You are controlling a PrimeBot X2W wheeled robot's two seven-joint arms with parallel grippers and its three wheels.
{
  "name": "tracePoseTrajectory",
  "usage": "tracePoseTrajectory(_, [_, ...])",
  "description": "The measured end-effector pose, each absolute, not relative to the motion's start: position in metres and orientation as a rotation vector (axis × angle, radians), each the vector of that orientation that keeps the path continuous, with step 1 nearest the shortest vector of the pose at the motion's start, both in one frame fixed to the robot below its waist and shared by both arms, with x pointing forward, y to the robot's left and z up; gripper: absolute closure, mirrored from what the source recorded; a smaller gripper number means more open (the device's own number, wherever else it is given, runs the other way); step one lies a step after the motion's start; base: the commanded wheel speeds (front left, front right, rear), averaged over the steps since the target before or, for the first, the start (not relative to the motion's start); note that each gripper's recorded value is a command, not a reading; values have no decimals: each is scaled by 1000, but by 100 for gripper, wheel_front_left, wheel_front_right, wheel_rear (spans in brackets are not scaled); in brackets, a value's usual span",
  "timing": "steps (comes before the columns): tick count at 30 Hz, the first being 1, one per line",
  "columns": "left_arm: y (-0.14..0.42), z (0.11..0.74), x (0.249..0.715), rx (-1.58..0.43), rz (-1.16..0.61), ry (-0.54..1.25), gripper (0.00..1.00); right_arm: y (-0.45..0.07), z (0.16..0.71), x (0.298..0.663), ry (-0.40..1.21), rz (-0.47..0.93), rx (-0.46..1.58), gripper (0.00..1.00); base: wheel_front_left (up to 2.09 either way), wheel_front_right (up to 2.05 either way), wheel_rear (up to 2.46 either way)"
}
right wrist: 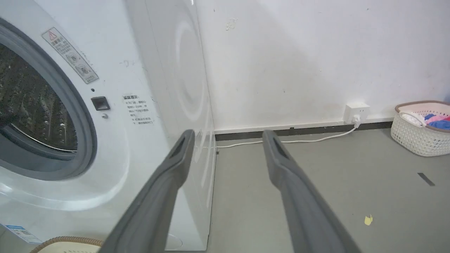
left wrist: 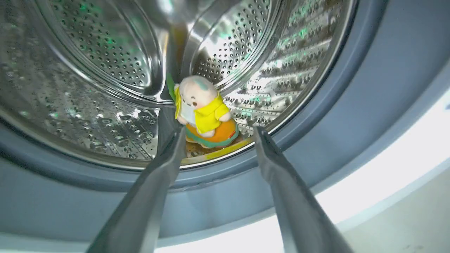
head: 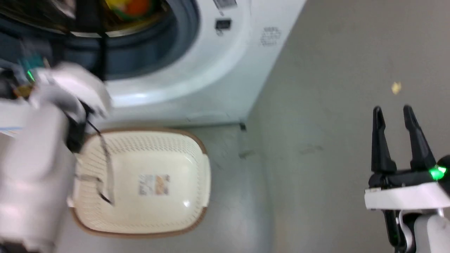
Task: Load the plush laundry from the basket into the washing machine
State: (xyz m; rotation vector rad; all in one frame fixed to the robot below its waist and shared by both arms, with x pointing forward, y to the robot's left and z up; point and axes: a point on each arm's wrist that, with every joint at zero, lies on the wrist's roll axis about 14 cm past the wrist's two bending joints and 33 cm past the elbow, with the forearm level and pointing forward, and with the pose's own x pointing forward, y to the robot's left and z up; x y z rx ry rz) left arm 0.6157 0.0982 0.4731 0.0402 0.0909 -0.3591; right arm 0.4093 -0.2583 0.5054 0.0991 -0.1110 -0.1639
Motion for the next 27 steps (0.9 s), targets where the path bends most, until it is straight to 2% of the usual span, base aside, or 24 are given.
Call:
tracePoseTrajectory(7, [122,525,532,-94,-252,-92,0,-236,536,393,-192,-99,102,0,0,0,0])
tracePoseTrajectory(15, [150,545,436,-73,-152,-174,0,-203,553,387,-236,0,117,0,0,0,0])
tracePoseTrajectory(21, [158,532,402,-66,-96,-141,0,-195,552,379,-231,23,122,0,0,0,0])
tracePoseTrajectory(27, [156,523,389,-32,-90,-120,0,-187,545,377,-207,44,131,0,0,0,0])
